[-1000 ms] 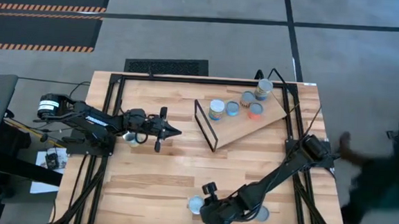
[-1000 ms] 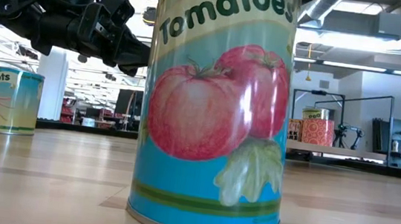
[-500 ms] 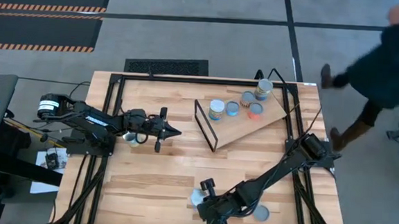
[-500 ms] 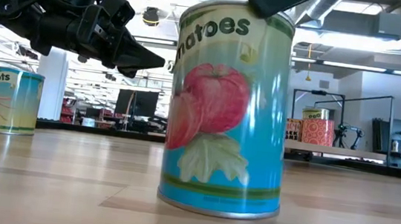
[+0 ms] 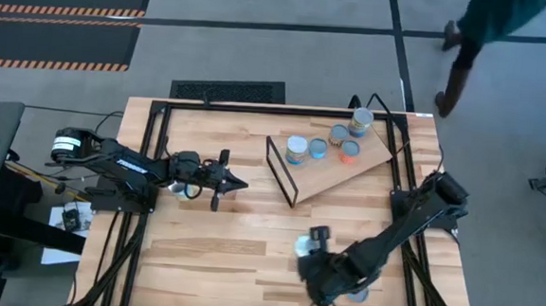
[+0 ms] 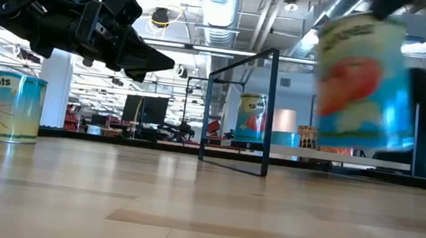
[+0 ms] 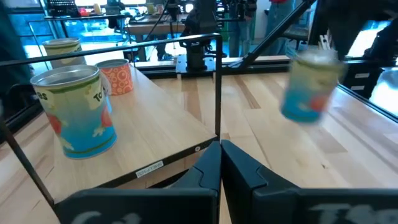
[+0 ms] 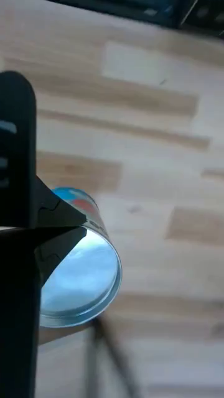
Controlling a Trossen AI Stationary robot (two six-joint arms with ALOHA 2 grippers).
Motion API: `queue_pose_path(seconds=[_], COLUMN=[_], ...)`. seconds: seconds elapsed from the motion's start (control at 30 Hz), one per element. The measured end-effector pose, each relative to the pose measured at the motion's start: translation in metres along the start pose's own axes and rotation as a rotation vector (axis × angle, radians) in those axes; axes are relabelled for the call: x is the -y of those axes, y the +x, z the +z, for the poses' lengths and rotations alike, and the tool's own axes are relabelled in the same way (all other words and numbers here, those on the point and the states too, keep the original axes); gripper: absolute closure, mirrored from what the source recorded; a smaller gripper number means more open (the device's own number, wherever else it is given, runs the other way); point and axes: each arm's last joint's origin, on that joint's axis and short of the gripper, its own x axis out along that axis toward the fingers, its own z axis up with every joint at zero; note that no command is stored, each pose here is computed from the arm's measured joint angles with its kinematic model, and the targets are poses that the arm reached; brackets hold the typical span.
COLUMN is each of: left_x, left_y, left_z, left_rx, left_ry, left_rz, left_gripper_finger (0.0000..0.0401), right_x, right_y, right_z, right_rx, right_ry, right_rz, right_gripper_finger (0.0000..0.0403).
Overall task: Pick and place cans onto a shelf
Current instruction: Put the canned tomatoes onto the shelf aligned with other canned tomatoes
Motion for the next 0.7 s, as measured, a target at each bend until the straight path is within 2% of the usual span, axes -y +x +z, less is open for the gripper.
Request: queue_pose_path(seconds=[0.2,0.37,0.53,0.7], left_x=[0.000,0.000,-0.001,-0.001], left_y=[0.000,0.000,0.000,0.000], left_z=[0.000,0.000,0.000,0.000], left_rx=[0.001,0.003,0.001,0.001], left_ry=[0.000,0.001,0.001,0.008], left_rz=[0.000,0.004,0.027,0.035], left_gripper_finger=[0.0401,0.0401,0.0401,0.0401], right_x=[0.029,0.075,0.126,0.163], right_y=[-0.022,-0.025,-0.014,0.004], right_z=[-0.035,-0.058,-0.063,-0.061], right_rx=[-0.028,0.037,0.127,0.121], right_ry=[0.091,0.173,0.200,0.161], right_rz=[-0.124,-0.193,-0.213,-0.190], right_gripper_finger=[0.0400,0.0401,0.0402,0.0401])
